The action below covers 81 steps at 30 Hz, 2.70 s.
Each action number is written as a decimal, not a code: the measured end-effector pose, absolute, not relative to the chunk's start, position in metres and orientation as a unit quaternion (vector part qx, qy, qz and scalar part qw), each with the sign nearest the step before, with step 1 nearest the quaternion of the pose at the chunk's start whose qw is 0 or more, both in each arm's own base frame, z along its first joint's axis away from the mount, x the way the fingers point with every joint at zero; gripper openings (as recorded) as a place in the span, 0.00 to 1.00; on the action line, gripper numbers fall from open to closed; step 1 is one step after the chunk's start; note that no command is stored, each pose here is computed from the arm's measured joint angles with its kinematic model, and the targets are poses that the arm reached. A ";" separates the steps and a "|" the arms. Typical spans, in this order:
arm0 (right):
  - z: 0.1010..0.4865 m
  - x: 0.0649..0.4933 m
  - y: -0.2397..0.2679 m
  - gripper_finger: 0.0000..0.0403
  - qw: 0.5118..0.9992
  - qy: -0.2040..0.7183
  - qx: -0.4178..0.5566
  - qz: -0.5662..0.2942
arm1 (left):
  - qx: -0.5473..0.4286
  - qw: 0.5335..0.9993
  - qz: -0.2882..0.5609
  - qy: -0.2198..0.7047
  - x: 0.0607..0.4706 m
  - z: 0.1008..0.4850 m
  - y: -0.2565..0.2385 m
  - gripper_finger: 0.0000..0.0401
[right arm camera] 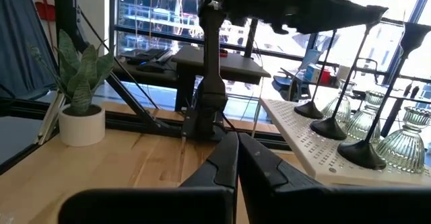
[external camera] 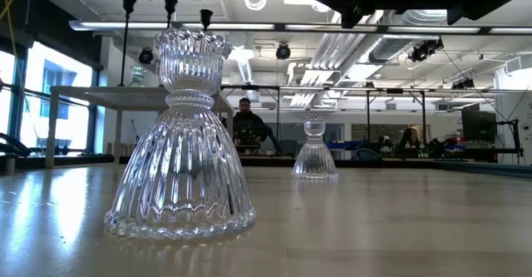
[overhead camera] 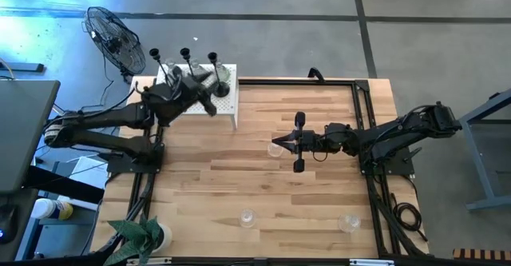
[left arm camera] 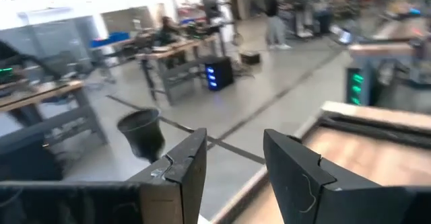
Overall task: Pick & Place candle stick holders
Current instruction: Put the bottom left transparent glass candle holder on the shelf
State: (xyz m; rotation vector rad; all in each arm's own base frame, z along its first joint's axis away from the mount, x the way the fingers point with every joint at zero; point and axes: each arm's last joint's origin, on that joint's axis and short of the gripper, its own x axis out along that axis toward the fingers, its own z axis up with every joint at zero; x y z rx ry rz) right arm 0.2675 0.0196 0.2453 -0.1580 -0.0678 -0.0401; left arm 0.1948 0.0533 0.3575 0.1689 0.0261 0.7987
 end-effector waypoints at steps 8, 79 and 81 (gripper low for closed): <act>0.237 0.260 0.020 0.00 0.996 0.052 -0.060 -0.042 | 0.088 0.960 0.250 0.093 0.210 0.324 0.004 0.24; 0.217 0.226 0.092 0.00 0.983 0.174 0.046 -0.030 | -0.055 0.972 -0.118 0.194 0.311 0.141 -0.201 0.68; 0.217 0.226 0.092 0.00 0.983 0.173 0.046 -0.030 | -0.053 0.975 -0.113 0.184 0.316 0.143 -0.203 0.68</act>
